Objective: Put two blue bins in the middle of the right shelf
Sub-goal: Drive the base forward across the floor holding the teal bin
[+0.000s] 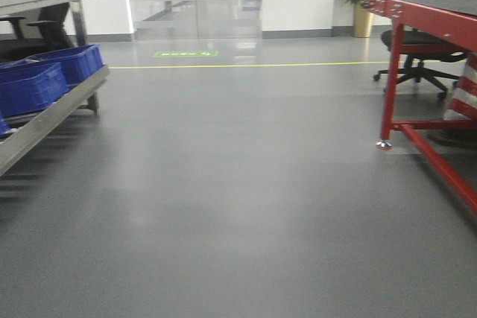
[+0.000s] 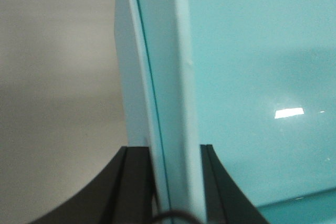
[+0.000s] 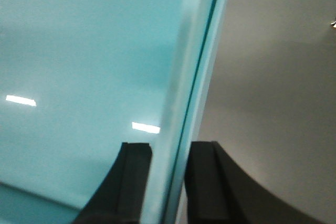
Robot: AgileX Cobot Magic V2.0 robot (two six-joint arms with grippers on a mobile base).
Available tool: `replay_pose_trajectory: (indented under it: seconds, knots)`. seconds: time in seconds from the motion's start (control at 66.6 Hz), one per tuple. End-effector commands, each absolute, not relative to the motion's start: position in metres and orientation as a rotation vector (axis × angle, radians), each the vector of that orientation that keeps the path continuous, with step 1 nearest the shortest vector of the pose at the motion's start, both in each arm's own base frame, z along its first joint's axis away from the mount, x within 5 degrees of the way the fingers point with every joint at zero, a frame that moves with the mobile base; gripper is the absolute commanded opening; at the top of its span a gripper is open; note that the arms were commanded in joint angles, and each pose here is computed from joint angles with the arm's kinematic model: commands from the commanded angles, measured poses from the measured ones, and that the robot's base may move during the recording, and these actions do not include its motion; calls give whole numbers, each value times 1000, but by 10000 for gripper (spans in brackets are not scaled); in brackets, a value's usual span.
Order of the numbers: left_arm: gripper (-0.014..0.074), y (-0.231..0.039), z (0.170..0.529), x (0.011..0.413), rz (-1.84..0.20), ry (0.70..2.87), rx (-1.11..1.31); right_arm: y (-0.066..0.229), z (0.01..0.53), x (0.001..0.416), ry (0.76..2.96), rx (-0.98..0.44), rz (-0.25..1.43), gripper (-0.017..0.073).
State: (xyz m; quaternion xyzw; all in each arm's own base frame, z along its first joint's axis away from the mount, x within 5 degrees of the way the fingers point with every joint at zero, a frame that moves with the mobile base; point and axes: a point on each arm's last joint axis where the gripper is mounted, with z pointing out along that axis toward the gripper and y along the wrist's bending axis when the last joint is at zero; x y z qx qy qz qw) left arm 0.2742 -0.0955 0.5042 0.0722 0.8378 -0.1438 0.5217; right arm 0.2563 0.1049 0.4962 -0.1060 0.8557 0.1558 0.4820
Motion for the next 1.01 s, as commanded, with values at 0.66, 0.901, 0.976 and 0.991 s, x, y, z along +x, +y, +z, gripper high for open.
replay_pose_trajectory:
  seconds: [0.66, 0.901, 0.976, 0.991]
  knots:
    - [-111, -98, 527, 267, -427, 1834, 161, 106, 509, 252, 1992, -259, 430, -154]
    - [-111, -98, 527, 267, -427, 1834, 161, 106, 509, 252, 1992, -259, 430, -154]
    - [-111, -98, 527, 267, -427, 1834, 161, 106, 509, 252, 1992, -259, 430, -154]
    - [-111, -98, 527, 267, -427, 1834, 161, 106, 509, 252, 1992, -259, 430, -154]
